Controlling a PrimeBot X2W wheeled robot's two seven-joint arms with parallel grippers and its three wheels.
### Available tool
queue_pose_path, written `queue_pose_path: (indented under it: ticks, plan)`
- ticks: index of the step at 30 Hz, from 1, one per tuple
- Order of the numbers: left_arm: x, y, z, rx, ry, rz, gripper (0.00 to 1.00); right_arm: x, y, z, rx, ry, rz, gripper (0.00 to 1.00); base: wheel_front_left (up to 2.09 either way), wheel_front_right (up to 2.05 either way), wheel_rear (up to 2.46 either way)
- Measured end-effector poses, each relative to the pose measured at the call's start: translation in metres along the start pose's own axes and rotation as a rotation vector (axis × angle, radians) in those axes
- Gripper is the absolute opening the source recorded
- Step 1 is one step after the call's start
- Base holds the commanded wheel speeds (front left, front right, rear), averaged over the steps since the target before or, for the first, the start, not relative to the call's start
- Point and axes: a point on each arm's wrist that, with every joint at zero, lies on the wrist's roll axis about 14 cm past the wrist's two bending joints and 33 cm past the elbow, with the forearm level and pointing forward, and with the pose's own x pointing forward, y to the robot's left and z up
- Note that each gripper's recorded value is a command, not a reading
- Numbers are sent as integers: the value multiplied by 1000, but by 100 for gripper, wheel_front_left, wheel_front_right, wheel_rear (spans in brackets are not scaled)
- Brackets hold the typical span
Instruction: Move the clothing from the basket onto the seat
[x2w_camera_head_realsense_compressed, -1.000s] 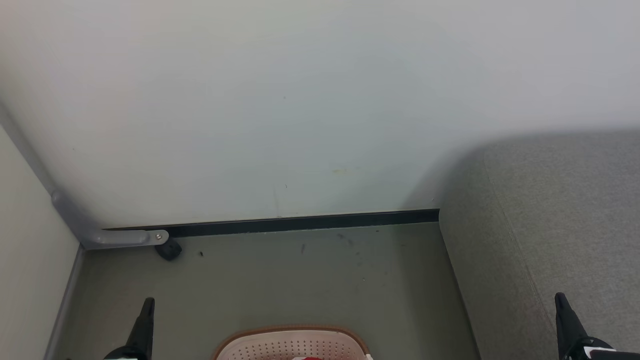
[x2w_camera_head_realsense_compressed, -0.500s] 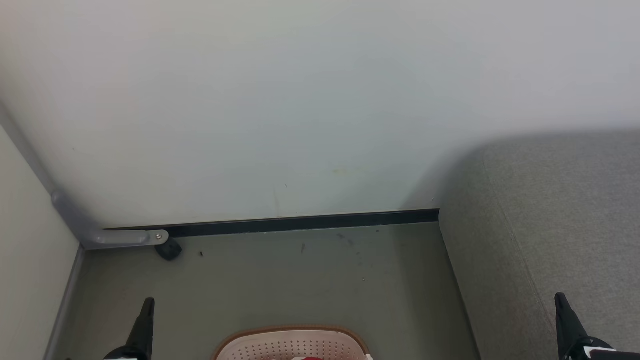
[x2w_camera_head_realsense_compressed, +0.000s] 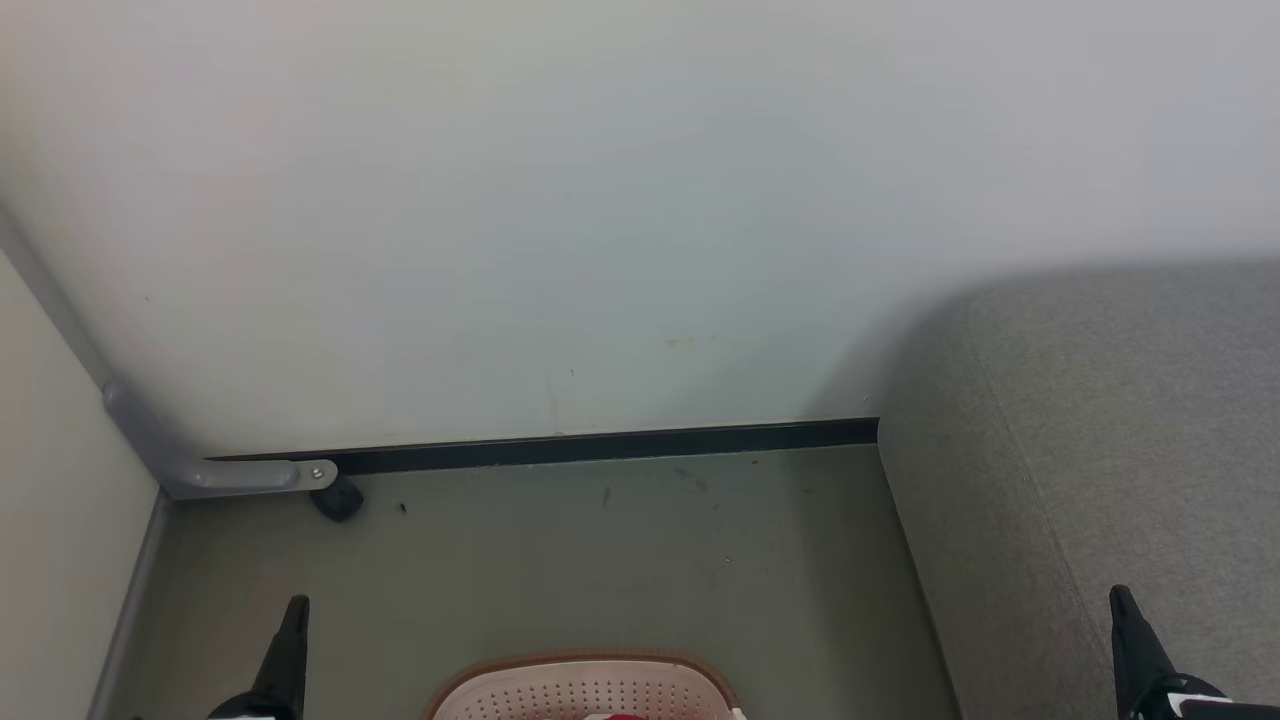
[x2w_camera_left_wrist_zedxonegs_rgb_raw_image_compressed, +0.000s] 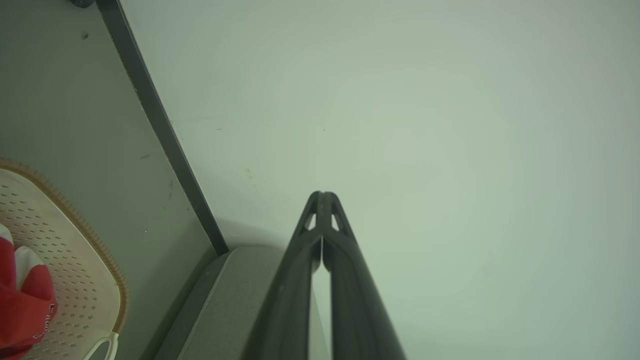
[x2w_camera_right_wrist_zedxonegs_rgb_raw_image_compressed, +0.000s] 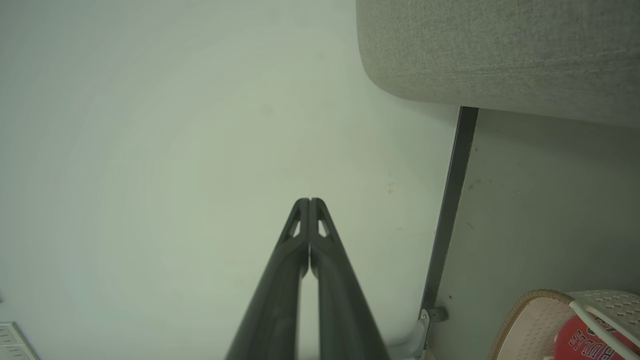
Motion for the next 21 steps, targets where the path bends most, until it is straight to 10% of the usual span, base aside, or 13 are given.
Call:
queue_pose_path:
  ticks: [20,21]
  plan:
    - [0,0,0,0,0,0,0,0,0,0,0,0,0,0,0,0,0]
    - [0,0,0,0,0,0,100,0,0,0,0,0,0,100,0,0,0]
